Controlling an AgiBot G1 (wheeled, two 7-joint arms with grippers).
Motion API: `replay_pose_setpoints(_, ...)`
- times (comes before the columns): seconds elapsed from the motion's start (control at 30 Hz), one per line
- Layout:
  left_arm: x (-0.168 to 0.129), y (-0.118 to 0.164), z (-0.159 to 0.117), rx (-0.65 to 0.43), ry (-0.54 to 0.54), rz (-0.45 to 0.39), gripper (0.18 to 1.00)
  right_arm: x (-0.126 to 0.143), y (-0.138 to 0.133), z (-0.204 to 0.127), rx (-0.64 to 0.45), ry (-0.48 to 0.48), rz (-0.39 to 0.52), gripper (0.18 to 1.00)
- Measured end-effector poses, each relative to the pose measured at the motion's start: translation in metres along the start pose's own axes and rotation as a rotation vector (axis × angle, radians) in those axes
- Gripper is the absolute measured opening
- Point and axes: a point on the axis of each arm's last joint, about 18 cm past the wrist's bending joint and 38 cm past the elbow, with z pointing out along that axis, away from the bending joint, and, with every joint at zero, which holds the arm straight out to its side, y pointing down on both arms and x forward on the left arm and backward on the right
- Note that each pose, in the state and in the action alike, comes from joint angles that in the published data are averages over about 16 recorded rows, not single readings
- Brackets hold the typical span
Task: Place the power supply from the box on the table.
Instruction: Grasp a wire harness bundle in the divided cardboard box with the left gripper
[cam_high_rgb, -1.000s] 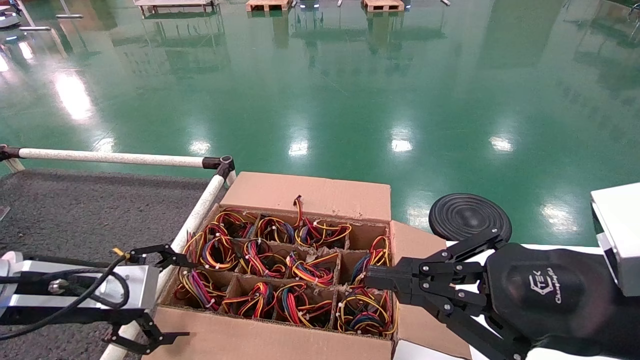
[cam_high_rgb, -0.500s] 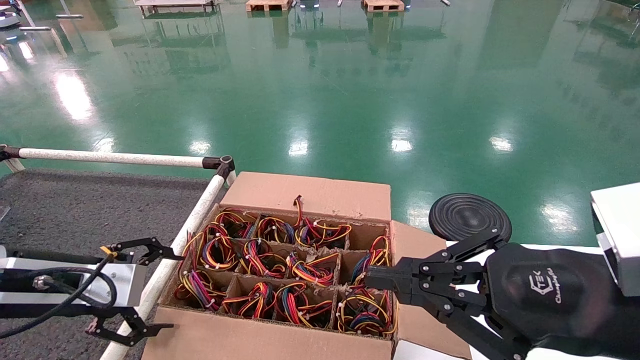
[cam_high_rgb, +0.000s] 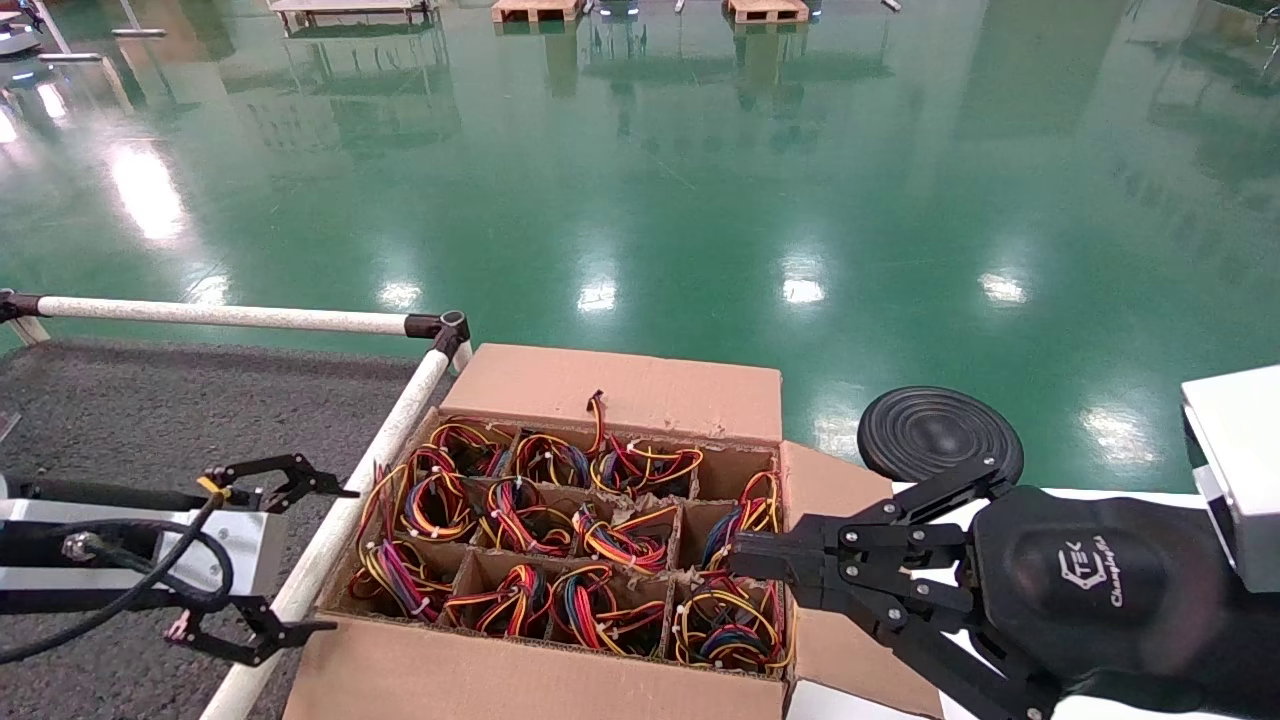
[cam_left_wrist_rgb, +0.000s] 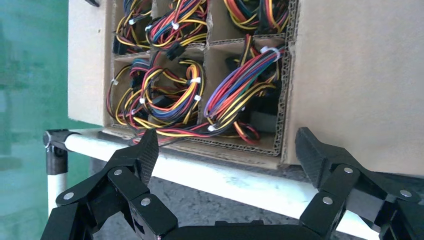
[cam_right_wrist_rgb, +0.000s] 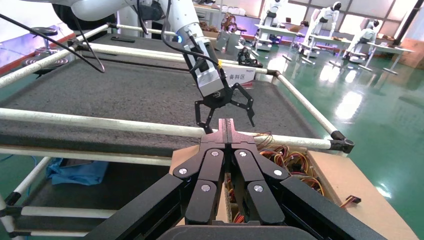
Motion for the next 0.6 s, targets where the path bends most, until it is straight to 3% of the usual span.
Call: replay_pose_setpoints(0.6,-0.003,-0.001,0.01,-0.004,-0.025,0.033,1.0,0.0,0.0,0.0,0.0,0.0,0.0,0.194)
